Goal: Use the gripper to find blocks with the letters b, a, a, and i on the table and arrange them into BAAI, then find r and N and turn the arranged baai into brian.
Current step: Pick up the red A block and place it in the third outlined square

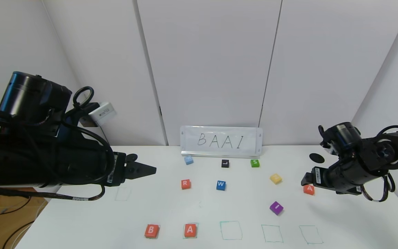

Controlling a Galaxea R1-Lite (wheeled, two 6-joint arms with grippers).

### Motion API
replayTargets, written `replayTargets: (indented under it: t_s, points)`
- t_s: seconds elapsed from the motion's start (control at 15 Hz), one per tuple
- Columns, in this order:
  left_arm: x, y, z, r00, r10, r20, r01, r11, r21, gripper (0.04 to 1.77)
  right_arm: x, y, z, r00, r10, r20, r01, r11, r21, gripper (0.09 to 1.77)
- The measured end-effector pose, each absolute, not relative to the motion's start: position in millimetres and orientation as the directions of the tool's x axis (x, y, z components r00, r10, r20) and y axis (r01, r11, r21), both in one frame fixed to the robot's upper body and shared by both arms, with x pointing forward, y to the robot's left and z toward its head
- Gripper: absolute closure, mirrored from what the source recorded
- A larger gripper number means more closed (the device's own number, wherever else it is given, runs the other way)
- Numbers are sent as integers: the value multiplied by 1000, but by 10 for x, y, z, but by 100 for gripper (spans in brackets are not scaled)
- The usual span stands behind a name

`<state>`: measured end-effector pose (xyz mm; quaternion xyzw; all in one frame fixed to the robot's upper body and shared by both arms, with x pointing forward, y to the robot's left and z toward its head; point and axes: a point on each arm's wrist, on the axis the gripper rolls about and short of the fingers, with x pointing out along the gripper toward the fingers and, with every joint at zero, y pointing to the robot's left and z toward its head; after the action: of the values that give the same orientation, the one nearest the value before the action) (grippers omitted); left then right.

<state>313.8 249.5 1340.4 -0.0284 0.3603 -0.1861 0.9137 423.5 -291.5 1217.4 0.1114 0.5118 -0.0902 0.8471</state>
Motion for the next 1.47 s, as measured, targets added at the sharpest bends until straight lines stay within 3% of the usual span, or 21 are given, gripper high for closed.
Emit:
replayTargets:
  t_s: [0.73, 1.47]
  points:
    - [3138, 2488, 13359, 665, -360, -654, 333, 927, -172, 9, 4506, -3061, 11905, 397, -19, -917, 270, 958, 97, 15]
    - [3140, 2480, 13319, 655, -360, -664, 343, 925, -164, 9, 4650, -3086, 11625, 406, 4, -914, 225, 969, 104, 15]
